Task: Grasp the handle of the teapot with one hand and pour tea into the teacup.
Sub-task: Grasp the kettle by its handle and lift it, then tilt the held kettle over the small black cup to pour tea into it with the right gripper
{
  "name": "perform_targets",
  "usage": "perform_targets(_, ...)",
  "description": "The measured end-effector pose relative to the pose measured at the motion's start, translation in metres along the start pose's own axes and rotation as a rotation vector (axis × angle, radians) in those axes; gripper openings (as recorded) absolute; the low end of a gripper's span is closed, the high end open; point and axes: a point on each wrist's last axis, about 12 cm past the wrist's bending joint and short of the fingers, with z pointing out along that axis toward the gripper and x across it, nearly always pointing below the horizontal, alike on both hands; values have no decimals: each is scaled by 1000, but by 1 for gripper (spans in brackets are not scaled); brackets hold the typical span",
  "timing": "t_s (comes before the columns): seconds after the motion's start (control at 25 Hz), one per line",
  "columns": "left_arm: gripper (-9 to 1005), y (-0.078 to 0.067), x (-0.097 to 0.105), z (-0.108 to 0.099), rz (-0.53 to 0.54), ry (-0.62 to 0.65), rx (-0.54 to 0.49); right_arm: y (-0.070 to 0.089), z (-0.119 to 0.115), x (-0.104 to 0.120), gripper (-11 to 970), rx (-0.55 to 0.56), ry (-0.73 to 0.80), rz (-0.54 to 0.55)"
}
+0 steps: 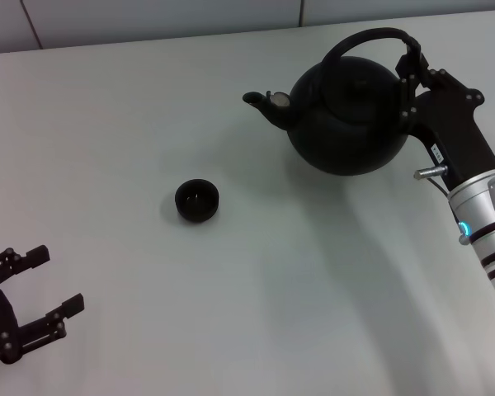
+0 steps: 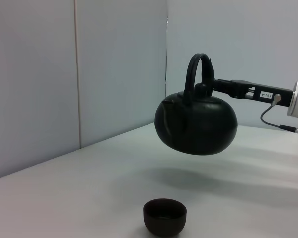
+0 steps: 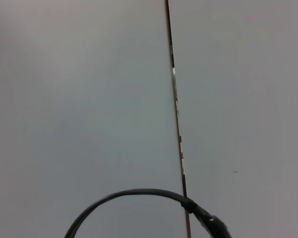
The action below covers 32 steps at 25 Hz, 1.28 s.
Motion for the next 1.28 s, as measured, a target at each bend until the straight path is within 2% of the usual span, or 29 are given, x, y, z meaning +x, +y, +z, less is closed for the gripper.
perform_targets(0.16, 805, 0, 0, 2, -4, -3, 2, -1, 1, -1, 88, -3, -3, -4)
perform_targets(0.32, 805, 0, 1, 2, -6, -1, 0, -10, 6, -3, 88, -38, -13, 16)
perform_targets(0.44, 805, -2, 1, 4, -13, -7, 3, -21, 16, -7, 88, -133, -16, 54)
perform_targets(0.48, 805, -3, 2, 5, -17, -13, 5, -30, 27, -11, 88, -210, -4, 80)
perform_targets(0.52, 805, -3, 2, 5, -17, -13, 5, -30, 27, -11, 88, -210, -4, 80)
perform_targets(0.64, 805, -4, 3, 6, -20, -20, 4, -38, 46, -19, 88, -328, 47, 95)
perform_targets(0.68, 805, -6, 3, 8, -28, -31, 4, -37, 58, -23, 88, -390, 80, 91)
perform_targets(0.72, 805, -6, 3, 8, -28, -31, 4, -37, 58, -23, 88, -390, 80, 91)
perform_targets(0.88, 805, -9, 5, 9, -26, -45, -3, -26, 84, -32, 88, -536, 135, 32)
perform_targets(1.08, 805, -10, 6, 9, -31, -51, -5, -17, 100, -36, 88, -585, 165, -13)
perform_targets(1.28, 805, -11, 6, 9, -31, -52, -7, -16, 103, -37, 87, -584, 165, -20)
